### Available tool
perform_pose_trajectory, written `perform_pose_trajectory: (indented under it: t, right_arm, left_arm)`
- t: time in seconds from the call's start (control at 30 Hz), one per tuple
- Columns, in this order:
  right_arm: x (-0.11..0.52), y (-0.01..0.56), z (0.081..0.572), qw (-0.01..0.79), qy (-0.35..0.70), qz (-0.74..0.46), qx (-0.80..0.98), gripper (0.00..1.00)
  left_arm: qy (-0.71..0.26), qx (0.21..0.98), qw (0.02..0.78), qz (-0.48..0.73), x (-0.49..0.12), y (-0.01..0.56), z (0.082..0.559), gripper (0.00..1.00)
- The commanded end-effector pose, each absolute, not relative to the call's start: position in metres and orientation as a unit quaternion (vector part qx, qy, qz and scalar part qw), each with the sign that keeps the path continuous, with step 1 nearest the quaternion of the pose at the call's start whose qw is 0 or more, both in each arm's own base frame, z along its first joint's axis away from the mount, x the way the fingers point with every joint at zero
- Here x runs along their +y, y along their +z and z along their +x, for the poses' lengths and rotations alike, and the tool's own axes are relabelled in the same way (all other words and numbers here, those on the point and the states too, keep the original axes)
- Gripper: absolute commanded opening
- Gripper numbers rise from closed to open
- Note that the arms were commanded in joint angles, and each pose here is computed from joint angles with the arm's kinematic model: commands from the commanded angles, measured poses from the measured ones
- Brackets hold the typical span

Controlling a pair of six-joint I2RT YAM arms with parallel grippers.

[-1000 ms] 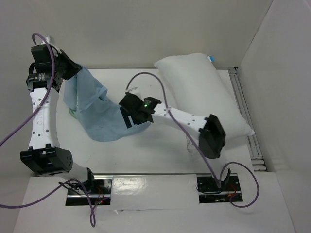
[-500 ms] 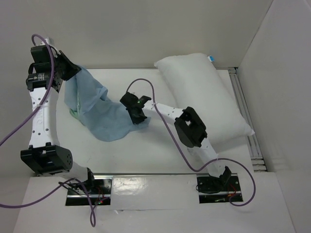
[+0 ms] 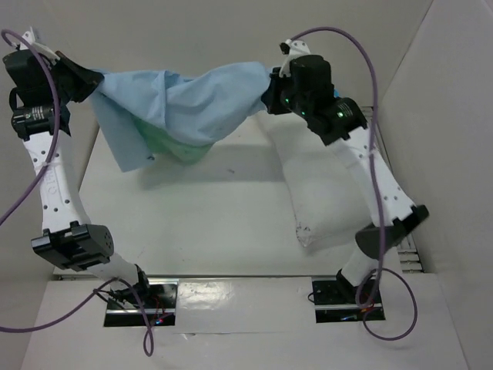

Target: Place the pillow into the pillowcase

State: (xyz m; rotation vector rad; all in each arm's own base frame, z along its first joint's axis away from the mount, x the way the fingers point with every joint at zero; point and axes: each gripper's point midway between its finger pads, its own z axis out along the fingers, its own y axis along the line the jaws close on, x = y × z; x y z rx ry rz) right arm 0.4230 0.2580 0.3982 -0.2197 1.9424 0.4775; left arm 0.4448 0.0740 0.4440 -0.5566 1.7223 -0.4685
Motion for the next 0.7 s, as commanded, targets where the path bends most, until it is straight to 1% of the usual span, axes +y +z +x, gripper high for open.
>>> perform_pose_trajectory:
  t: [0.0,0.03,0.07,0.1,0.13,0.17,0.2,0.23,0.27,0.3,0.33,0.37,0.4,0.43,0.53,0.57,0.63,0.67]
  right_arm:
    - [0.268,0.343,0.367,0.452,0.202,-0.159,0.854,0.00]
    - [0.265,0.335,0.356,0.441,0.200,-0.151,0.862,0.00]
    - [0.255,0.341,0.344,0.448,0.200,-0.143,0.860,0.00]
    - [0.249,0.329,0.332,0.429,0.192,-0.142,0.871,0.00]
    - [0.241,0.305,0.322,0.401,0.177,-0.134,0.889,0.00]
    - [0.229,0.303,0.314,0.401,0.164,-0.124,0.893,0.00]
    - [0.219,0.292,0.310,0.389,0.150,-0.119,0.901,0.00]
    - [0.201,0.267,0.307,0.353,0.125,-0.104,0.922,0.05]
    - [0.193,0.258,0.303,0.336,0.116,-0.104,0.929,0.21]
    - [0.185,0.241,0.308,0.314,0.087,-0.096,0.941,0.46]
    - [0.176,0.236,0.305,0.298,0.059,-0.093,0.948,0.59]
    - [0.173,0.235,0.307,0.296,0.038,-0.093,0.950,0.72]
    - [0.164,0.235,0.316,0.304,0.005,-0.084,0.949,0.76]
    - [0.170,0.252,0.320,0.327,0.010,-0.085,0.941,0.78]
    - [0.202,0.271,0.327,0.361,0.060,-0.098,0.926,0.78]
    - [0.221,0.270,0.323,0.360,0.082,-0.111,0.923,0.78]
    - [0.259,0.266,0.319,0.355,0.131,-0.137,0.916,0.78]
    - [0.285,0.261,0.306,0.344,0.150,-0.163,0.913,0.80]
  left_arm:
    - [-0.227,0.713,0.632,-0.200,0.056,0.481,0.418,0.00]
    - [-0.217,0.718,0.630,-0.201,0.057,0.474,0.412,0.00]
    - [-0.208,0.712,0.642,-0.196,0.052,0.480,0.392,0.00]
    - [-0.200,0.732,0.616,-0.212,0.053,0.445,0.388,0.00]
    - [-0.182,0.735,0.612,-0.227,0.058,0.433,0.381,0.00]
    - [-0.177,0.736,0.603,-0.251,0.058,0.422,0.367,0.09]
    - [-0.173,0.766,0.544,-0.296,0.060,0.367,0.360,0.35]
    - [-0.173,0.773,0.525,-0.312,0.060,0.343,0.358,0.63]
    - [-0.181,0.780,0.508,-0.318,0.058,0.323,0.360,0.79]
    - [-0.180,0.787,0.492,-0.324,0.057,0.307,0.358,0.87]
    - [-0.184,0.801,0.462,-0.333,0.056,0.281,0.361,0.94]
    - [-0.176,0.805,0.457,-0.334,0.060,0.274,0.363,0.94]
    - [-0.169,0.810,0.445,-0.343,0.062,0.266,0.363,0.94]
    - [-0.154,0.817,0.424,-0.358,0.067,0.251,0.362,0.94]
    - [-0.129,0.819,0.424,-0.366,0.078,0.246,0.365,0.93]
    - [-0.110,0.822,0.410,-0.379,0.085,0.233,0.363,0.91]
    - [-0.083,0.826,0.394,-0.395,0.094,0.218,0.361,0.91]
    - [-0.071,0.830,0.380,-0.402,0.097,0.209,0.358,0.91]
